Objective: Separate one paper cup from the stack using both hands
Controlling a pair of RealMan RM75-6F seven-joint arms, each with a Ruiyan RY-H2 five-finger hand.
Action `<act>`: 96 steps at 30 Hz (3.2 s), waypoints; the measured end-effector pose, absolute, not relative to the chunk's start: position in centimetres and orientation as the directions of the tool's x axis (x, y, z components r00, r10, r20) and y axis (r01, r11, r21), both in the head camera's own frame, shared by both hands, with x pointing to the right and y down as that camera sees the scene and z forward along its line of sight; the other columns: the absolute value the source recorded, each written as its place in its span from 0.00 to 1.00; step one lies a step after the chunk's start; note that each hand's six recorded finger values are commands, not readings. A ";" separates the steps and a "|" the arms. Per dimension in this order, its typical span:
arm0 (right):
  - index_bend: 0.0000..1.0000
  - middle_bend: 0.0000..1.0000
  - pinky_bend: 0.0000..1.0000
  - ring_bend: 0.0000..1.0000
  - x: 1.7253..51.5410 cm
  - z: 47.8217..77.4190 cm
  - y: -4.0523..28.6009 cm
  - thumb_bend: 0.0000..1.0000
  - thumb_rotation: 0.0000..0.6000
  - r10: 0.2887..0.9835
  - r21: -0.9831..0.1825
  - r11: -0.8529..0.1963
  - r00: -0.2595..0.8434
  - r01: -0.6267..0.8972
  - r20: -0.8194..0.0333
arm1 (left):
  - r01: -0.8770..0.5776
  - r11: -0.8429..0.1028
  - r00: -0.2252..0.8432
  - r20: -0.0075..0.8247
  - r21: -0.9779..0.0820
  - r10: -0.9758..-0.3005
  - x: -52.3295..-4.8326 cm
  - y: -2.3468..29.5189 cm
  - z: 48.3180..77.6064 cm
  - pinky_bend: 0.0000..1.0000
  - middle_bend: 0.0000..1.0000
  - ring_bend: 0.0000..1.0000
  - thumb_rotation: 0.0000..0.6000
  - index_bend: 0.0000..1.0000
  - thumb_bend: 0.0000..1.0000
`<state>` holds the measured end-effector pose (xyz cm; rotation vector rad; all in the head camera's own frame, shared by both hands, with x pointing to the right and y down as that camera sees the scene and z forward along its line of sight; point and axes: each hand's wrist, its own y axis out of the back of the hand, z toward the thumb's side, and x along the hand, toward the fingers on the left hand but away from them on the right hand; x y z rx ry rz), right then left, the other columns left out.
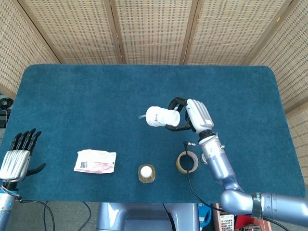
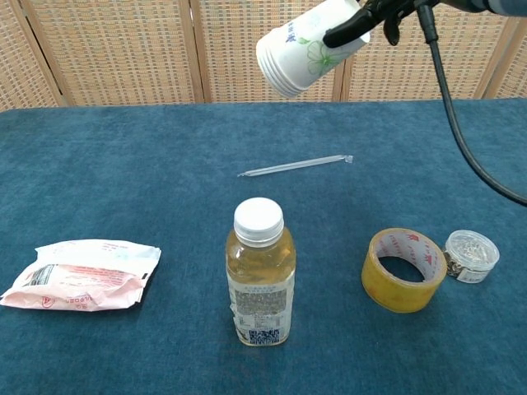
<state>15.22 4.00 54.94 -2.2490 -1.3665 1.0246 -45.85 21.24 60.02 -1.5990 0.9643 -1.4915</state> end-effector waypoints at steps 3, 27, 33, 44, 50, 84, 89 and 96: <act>0.75 0.66 0.75 0.52 14.4 54.7 4.0 0.24 1.00 0.862 -0.577 -0.498 0.297 0.648 -0.411 | -0.082 -0.449 0.041 0.447 -0.890 -0.894 -45.7 21.1 60.2 0.00 0.00 0.00 1.00 0.00 0.21; 0.75 0.66 0.75 0.52 14.5 54.1 3.8 0.24 1.00 0.859 -0.570 -0.504 0.304 0.650 -0.413 | -0.828 -0.354 0.185 0.384 -0.435 -0.905 -36.3 15.2 62.0 0.00 0.00 0.00 1.00 0.24 0.21; 0.75 0.66 0.75 0.52 14.7 54.5 3.7 0.25 1.00 0.855 -0.568 -0.510 0.305 0.646 -0.420 | -0.899 -0.396 0.301 0.394 -0.186 -0.869 -33.4 13.0 62.9 0.00 0.00 0.00 1.00 0.28 0.21; 0.75 0.66 0.75 0.52 15.1 55.9 3.7 0.25 1.00 0.846 -0.587 -0.524 0.300 0.617 -0.441 | -0.886 -0.463 0.433 0.383 0.018 -0.816 -29.4 9.2 64.3 0.00 0.00 0.00 1.00 0.36 0.21; 0.75 0.66 0.75 0.52 15.0 56.0 3.8 0.25 1.00 0.841 -0.572 -0.532 0.314 0.624 -0.440 | -0.837 -0.543 0.520 0.404 0.068 -0.752 -27.0 8.1 65.9 0.00 0.00 0.00 1.00 0.38 0.21; 0.75 0.66 0.74 0.52 14.5 55.1 4.0 0.24 1.00 0.832 -0.522 -0.547 0.354 0.655 -0.428 | -0.763 -0.629 0.637 0.341 0.150 -0.692 -20.7 7.6 66.0 0.00 0.00 0.00 1.00 0.54 0.21; 0.75 0.66 0.74 0.52 14.5 55.3 4.0 0.25 1.00 0.829 -0.519 -0.551 0.356 0.654 -0.432 | -0.764 -0.623 0.640 0.327 0.168 -0.696 -20.4 7.7 65.8 0.00 0.00 0.00 1.00 0.55 0.21; 0.75 0.66 0.75 0.52 14.6 55.5 4.1 0.25 1.00 0.826 -0.515 -0.555 0.361 0.654 -0.432 | -0.766 -0.605 0.642 0.327 0.218 -0.693 -20.3 8.2 66.2 0.00 0.00 0.00 1.00 0.56 0.21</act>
